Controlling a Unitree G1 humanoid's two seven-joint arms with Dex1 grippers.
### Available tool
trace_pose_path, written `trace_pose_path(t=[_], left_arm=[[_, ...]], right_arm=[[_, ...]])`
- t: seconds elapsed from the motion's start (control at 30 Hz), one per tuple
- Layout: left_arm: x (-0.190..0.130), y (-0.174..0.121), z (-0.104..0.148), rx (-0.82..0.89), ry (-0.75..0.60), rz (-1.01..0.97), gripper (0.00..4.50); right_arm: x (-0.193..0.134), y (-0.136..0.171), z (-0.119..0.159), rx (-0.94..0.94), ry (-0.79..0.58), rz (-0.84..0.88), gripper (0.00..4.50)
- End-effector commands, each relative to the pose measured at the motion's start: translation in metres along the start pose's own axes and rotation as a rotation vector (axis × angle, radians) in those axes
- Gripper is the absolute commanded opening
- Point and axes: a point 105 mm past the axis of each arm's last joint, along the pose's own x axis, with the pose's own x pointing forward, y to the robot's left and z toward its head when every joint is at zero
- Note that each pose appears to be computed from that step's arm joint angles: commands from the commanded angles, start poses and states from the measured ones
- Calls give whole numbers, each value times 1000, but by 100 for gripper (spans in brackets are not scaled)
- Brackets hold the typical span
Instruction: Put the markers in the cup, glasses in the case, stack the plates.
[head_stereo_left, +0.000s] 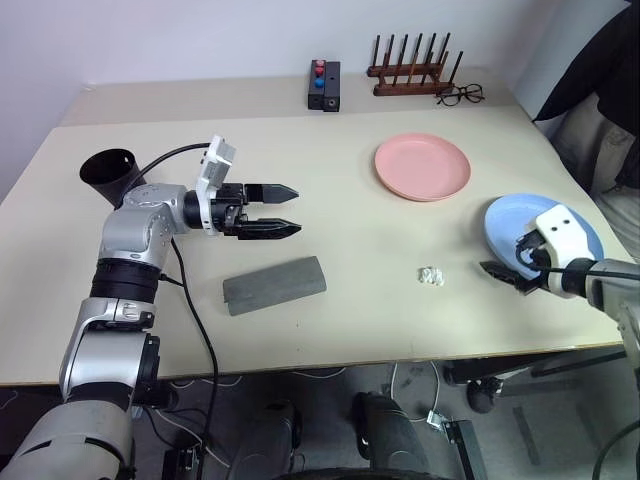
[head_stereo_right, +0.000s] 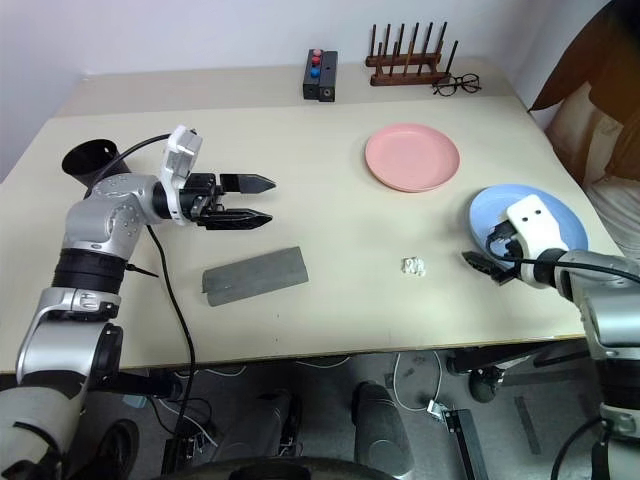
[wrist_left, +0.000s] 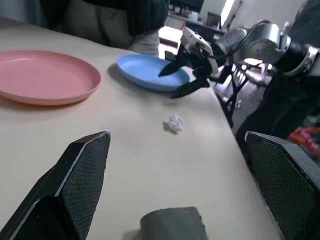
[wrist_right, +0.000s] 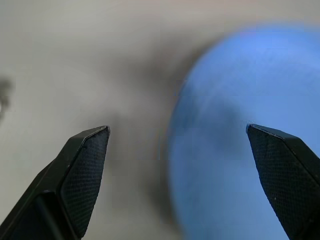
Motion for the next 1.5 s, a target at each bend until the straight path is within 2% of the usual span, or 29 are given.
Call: trace_pose_path(t=[0.03,0.13,0.27,0.3,0.5,0.63,0.83,1.07,1.27,1.33,1.37,1.4,1.5], left_arm=[[-1,-4,7,103,6,3,450],[-3,-4,9,120,0,16,450],[-5,-1,9,148,-5,52,450],[-5,0,9,151,-8,61,450],[-13,21,8,164,-18,226,450],[-20,28,18,187,-86,319,450],[-29,34,20,225,-105,424,450],[-33,32,21,211,-149,495,450],[-30,26,22,169,-191,531,450],[-30,21,20,159,-185,522,450],[-30,20,20,150,-191,521,450],[-31,19,19,154,-187,521,450],[-31,16,19,132,-190,505,450]], right_arm=[[-2,-2,-2,-24,33,-2,394],[1,-9,-1,-79,44,-48,255],[5,-17,10,-93,15,-81,39],[6,-18,13,-98,5,-83,3],[13,-22,47,-154,-99,-104,3],[18,-19,90,-241,-228,-127,3],[31,-3,147,-314,-382,-106,3],[69,33,170,-374,-440,1,3],[92,34,176,-362,-434,13,3],[94,41,177,-341,-457,76,3],[94,44,178,-338,-467,104,66],[94,45,179,-335,-479,109,95],[88,43,186,-271,-514,123,243]])
